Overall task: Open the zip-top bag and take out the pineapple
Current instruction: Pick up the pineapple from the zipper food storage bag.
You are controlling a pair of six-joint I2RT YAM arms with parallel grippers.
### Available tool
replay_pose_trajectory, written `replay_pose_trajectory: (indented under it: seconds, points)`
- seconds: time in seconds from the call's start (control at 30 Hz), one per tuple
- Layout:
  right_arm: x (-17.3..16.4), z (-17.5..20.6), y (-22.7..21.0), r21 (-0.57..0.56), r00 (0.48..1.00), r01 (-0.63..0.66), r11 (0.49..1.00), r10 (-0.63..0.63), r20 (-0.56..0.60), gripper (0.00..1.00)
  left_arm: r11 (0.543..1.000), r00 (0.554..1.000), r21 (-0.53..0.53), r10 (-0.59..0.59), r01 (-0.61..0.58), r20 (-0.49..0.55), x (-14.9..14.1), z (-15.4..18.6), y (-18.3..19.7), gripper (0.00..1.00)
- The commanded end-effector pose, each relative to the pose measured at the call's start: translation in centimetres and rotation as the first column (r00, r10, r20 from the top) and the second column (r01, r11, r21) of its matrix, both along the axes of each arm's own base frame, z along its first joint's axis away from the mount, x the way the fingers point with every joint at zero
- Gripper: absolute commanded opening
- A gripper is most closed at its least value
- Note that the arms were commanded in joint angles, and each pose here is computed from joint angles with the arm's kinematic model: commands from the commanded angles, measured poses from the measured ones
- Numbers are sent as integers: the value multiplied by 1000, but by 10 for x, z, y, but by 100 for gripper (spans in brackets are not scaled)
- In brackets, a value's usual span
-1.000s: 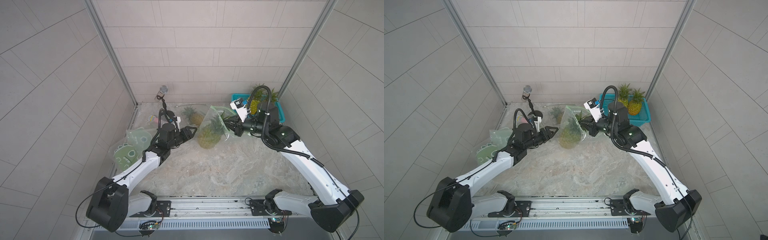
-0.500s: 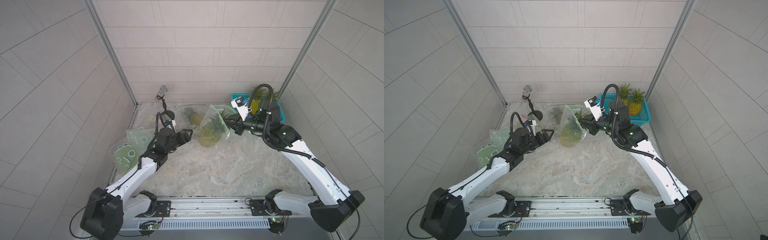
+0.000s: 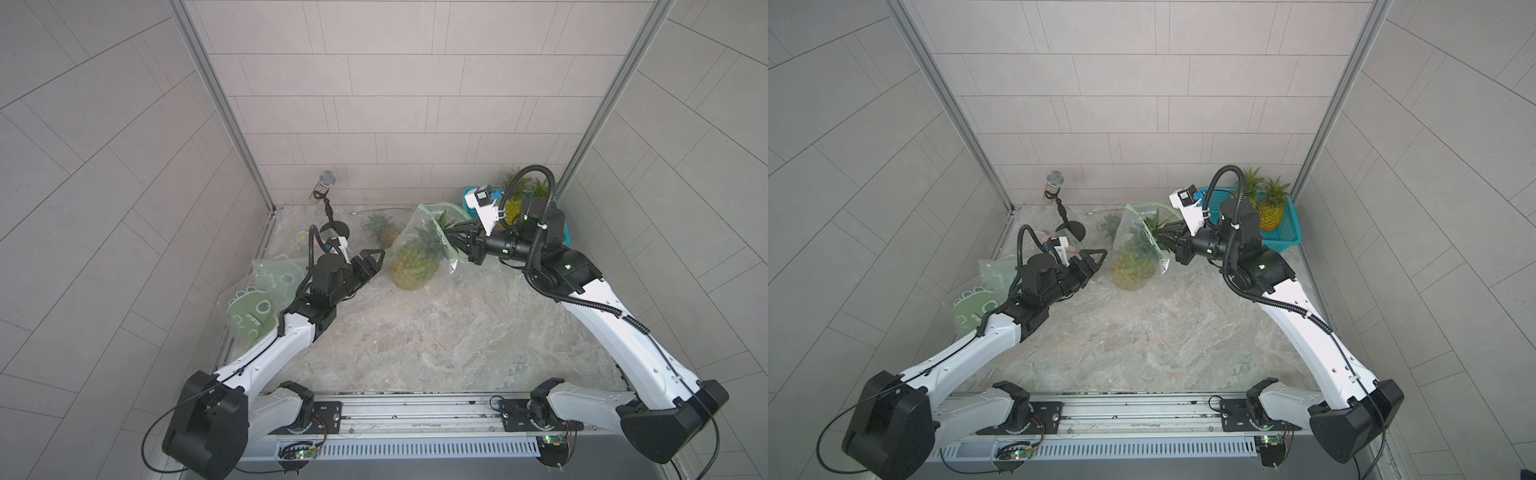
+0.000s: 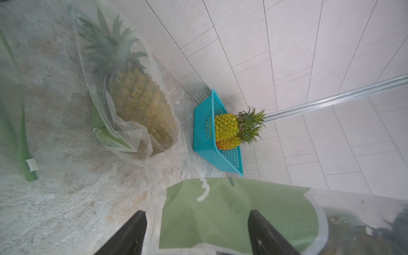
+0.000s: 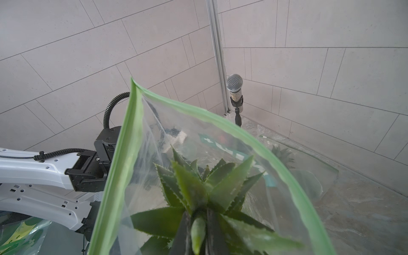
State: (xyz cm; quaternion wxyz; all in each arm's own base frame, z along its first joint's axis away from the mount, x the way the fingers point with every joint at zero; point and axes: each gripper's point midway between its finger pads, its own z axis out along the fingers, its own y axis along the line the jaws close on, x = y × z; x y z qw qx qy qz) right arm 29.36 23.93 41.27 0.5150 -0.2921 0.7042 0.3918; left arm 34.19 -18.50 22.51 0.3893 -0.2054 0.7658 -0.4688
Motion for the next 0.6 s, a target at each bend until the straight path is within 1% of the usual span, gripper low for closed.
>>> replay_pose_trajectory:
  seconds: [0.0,0.17,0.2,0.3,0.33,0.4,0.43,0.53,0.57]
  points:
    - [-18,77,-3,127,976,-47,991,18,217,0,995,999,-97,42,-40,17,0,17,3,77]
    - [-19,78,-2,136,976,-59,989,28,218,0,988,998,-148,49,-45,24,2,25,2,76]
    - [-18,77,-1,136,976,-61,989,31,214,0,987,999,-158,47,-42,27,2,26,1,74]
    - [-18,74,0,133,977,-68,989,40,207,0,982,998,-189,35,-27,42,3,31,-3,63]
    - [-19,74,0,133,977,-68,989,39,208,0,981,999,-194,27,-17,45,4,32,-5,54]
    - [-18,72,-1,131,978,-62,989,34,205,0,979,998,-202,9,2,57,4,35,-8,42]
    - [-18,72,-1,129,978,-59,990,32,205,0,979,998,-202,3,9,59,4,34,-9,30]
    - [-19,71,-3,123,978,-49,991,23,207,0,984,998,-176,-5,15,58,4,29,-9,2]
    - [-19,70,-4,119,978,-42,992,16,208,0,987,999,-158,-3,11,53,3,25,-8,0]
